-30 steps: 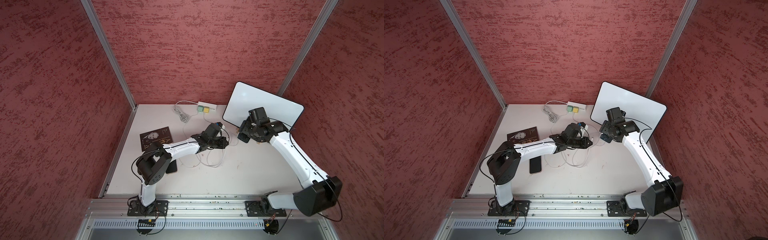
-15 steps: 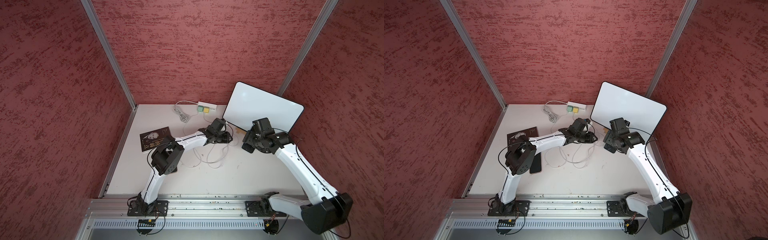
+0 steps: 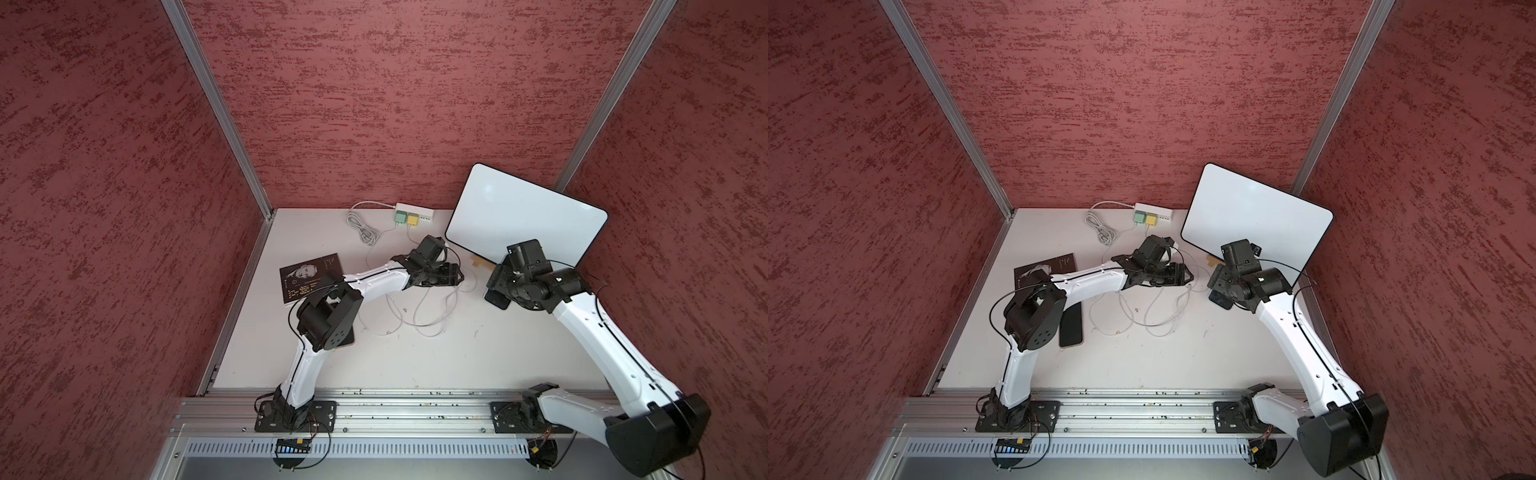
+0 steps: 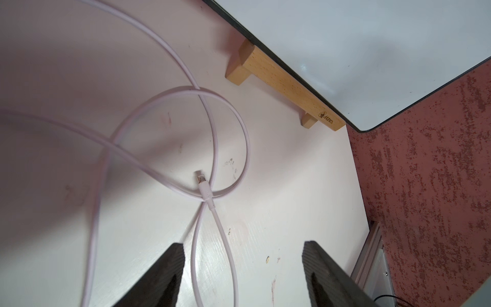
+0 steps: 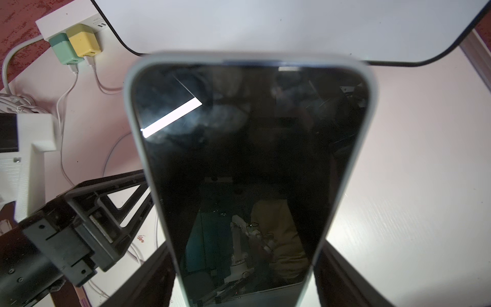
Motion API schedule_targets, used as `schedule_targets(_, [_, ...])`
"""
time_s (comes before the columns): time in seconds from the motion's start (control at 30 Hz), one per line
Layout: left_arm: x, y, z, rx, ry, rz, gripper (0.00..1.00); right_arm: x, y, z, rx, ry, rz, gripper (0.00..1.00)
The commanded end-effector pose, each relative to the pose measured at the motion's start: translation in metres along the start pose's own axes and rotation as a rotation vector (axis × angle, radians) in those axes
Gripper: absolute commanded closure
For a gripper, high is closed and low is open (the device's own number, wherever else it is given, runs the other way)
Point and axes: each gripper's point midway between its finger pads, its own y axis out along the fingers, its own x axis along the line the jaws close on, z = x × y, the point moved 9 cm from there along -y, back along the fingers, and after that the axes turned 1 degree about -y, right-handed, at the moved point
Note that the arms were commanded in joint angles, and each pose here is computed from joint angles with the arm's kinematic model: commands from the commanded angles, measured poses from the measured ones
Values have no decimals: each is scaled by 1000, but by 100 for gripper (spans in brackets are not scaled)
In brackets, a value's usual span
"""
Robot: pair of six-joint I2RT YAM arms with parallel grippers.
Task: Unplug the charging cable from the phone
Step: Remove the charging cable from the phone, then move the charging cable to the center of the board.
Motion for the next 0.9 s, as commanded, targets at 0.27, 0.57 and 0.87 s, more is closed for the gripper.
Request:
schedule_targets(0.27, [59,-99,54,-115,-182,-275,25,7,6,-1,-3,15,-81,75])
schedule_targets(0.57, [113,-134,111,-114,-400,-556,31,13,13,4,11,13,-95,75])
schedule_targets(0.87, [131,-139,120,-119,-498,-670,33,13,15,8,15,11,-88,75])
